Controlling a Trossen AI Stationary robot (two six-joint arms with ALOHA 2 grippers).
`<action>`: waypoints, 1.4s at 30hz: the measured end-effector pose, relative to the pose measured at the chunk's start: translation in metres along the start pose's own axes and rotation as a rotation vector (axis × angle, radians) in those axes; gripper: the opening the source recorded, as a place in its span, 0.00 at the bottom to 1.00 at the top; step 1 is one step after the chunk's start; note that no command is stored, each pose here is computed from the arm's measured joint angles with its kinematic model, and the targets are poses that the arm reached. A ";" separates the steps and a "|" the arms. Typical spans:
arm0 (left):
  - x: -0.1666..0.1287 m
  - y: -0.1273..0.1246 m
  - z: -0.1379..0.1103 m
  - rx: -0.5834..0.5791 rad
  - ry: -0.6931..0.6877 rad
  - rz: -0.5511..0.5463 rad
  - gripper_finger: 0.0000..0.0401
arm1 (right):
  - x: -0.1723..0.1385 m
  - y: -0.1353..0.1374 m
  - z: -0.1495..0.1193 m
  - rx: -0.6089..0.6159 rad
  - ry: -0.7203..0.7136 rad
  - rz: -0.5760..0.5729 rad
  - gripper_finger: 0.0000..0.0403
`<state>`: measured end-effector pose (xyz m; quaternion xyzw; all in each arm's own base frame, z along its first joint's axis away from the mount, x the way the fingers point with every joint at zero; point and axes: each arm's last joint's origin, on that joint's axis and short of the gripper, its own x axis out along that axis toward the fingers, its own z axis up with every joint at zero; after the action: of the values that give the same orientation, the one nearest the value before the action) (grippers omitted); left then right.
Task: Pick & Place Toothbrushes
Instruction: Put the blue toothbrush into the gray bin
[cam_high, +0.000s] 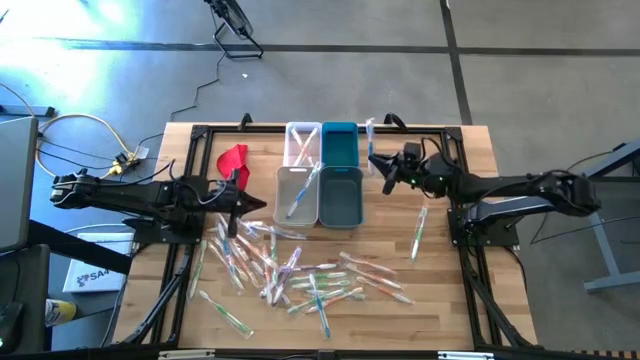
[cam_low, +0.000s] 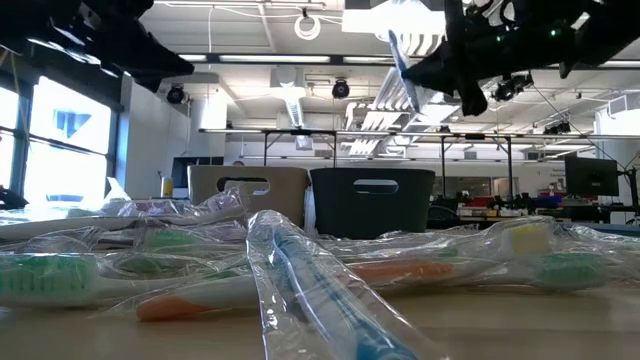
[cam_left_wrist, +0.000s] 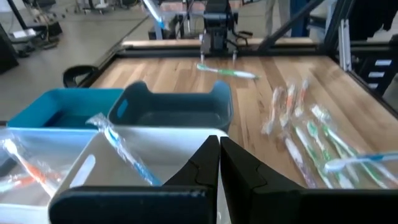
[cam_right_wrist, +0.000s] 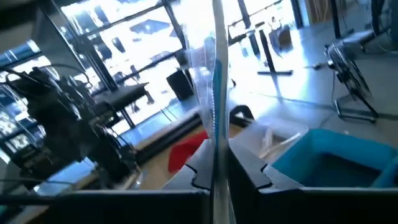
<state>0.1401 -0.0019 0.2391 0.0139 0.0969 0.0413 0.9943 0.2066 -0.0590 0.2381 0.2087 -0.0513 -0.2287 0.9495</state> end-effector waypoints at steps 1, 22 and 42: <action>0.000 0.000 0.001 -0.002 -0.009 0.000 0.03 | 0.001 0.000 -0.002 0.002 -0.018 0.013 0.04; 0.021 0.005 -0.001 -0.119 -0.013 0.260 0.03 | 0.029 0.031 -0.072 -0.060 -0.048 0.249 0.04; 0.047 -0.003 -0.005 -0.033 -0.048 0.102 0.00 | 0.055 0.076 -0.067 -0.127 -0.089 0.345 0.04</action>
<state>0.1851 -0.0006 0.2252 0.0034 0.0714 0.0933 0.9931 0.2994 0.0020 0.2094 0.1263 -0.1137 -0.0743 0.9826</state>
